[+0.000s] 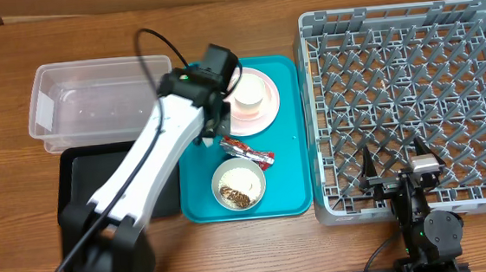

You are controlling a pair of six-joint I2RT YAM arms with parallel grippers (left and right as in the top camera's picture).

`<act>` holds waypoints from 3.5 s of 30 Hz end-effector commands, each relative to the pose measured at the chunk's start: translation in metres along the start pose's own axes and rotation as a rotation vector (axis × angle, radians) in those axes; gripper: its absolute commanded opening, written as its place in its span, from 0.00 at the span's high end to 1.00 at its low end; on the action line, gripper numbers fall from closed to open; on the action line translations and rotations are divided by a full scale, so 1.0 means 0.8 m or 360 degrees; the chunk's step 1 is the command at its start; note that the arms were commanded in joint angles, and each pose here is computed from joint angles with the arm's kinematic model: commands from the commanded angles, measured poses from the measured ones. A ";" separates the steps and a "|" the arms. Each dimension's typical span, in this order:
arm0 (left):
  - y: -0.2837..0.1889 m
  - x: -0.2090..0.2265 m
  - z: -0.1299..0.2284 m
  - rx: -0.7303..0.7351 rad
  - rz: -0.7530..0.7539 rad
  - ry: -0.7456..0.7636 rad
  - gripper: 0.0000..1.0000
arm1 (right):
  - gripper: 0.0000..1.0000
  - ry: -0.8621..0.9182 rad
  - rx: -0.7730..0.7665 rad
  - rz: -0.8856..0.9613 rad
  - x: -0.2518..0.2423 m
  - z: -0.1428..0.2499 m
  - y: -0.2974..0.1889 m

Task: Sort waste into correct bins and load items into the dishwasher
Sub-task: 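Grasp the tissue with the left gripper and drop it into the clear bin, then move the left gripper back and grasp the red snack wrapper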

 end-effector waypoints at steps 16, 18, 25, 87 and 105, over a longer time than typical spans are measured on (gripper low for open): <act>0.004 0.193 -0.102 -0.0370 -0.0210 -0.1000 0.96 | 0.00 -0.0001 -0.0012 -0.0009 0.002 0.002 0.000; 0.023 0.207 -0.109 -0.0351 -0.0233 -0.1048 0.96 | 0.00 0.0000 -0.0012 -0.0009 0.002 0.002 0.000; 0.066 0.231 -0.119 -0.0300 -0.0287 -0.1121 0.93 | 0.00 0.0000 -0.0012 -0.0009 0.002 0.002 0.000; 0.078 -0.027 0.060 0.0237 0.0367 -0.0697 0.53 | 0.00 0.0000 -0.0012 -0.0009 0.002 0.002 0.000; 0.108 -0.019 0.074 0.0194 0.0337 -0.0733 0.60 | 0.00 0.0000 -0.0012 -0.0009 0.002 0.002 0.000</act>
Point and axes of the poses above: each gripper's point midway between its finger pads, its own y axis out along the fingers, its own x axis along the line the jaws close on, z = x × y, the point moved 7 cm from there along -y, back along the fingers, and after that the axes turned 12 degrees about -y, right-handed, at the moved point
